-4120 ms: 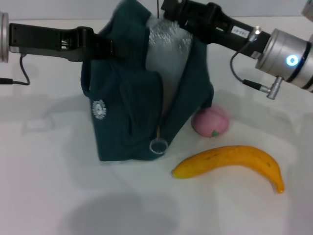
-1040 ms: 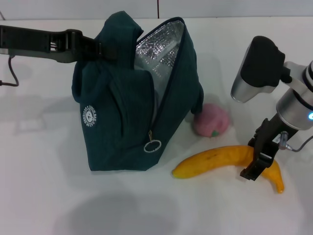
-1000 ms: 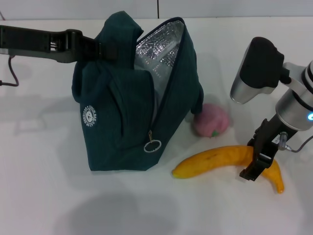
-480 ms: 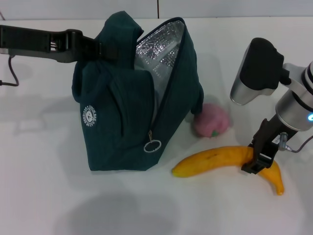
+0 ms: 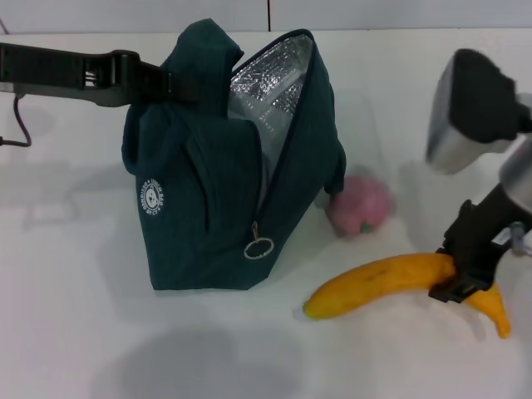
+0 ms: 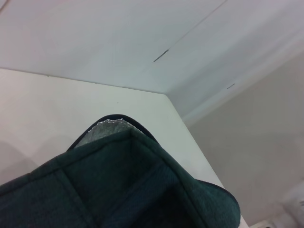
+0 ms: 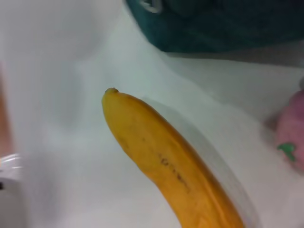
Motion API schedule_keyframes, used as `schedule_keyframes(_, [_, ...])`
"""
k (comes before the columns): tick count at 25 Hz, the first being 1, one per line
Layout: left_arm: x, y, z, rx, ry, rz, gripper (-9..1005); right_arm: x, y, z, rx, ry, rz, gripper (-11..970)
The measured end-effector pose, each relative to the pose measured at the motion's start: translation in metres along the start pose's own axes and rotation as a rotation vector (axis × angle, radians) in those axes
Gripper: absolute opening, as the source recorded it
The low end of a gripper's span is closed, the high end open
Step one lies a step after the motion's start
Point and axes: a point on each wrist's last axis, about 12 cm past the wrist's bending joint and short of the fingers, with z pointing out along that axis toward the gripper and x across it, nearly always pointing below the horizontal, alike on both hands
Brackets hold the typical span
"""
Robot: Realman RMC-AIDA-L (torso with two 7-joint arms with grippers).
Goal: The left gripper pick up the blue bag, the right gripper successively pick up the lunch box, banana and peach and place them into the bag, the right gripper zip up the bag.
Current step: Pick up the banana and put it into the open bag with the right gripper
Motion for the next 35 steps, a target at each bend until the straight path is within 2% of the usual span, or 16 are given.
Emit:
schedule_keyframes(4, [0.0, 0.0, 0.0, 0.0, -0.001, 0.0, 31, 0.009, 0.007, -0.025, -0.068, -0.086, -0.06, 461])
schedule_keyframes(7, [0.0, 0.0, 0.0, 0.0, -0.001, -0.001, 31, 0.018, 0.006, -0.048, -0.095, -0.207, -0.069, 465])
schedule_keyframes(13, [0.0, 0.0, 0.0, 0.0, -0.002, -0.001, 32, 0.034, -0.007, -0.083, -0.022, -0.384, 0.004, 475])
schedule_keyframes(17, [0.0, 0.0, 0.0, 0.0, -0.001, -0.003, 32, 0.035, -0.015, -0.102, 0.044, -0.442, 0.025, 481])
schedule_keyframes(22, [-0.001, 0.0, 0.0, 0.005, -0.003, 0.0, 32, 0.019, -0.025, -0.126, 0.107, -0.401, 0.047, 489])
schedule_keyframes(27, [-0.004, -0.003, 0.003, 0.022, -0.01, 0.01, 32, -0.002, -0.036, -0.141, 0.223, -0.275, 0.068, 497])
schedule_keyframes(35, [-0.006, -0.007, 0.005, 0.046, -0.022, 0.025, 31, -0.043, -0.042, -0.14, 0.282, -0.229, -0.008, 509])
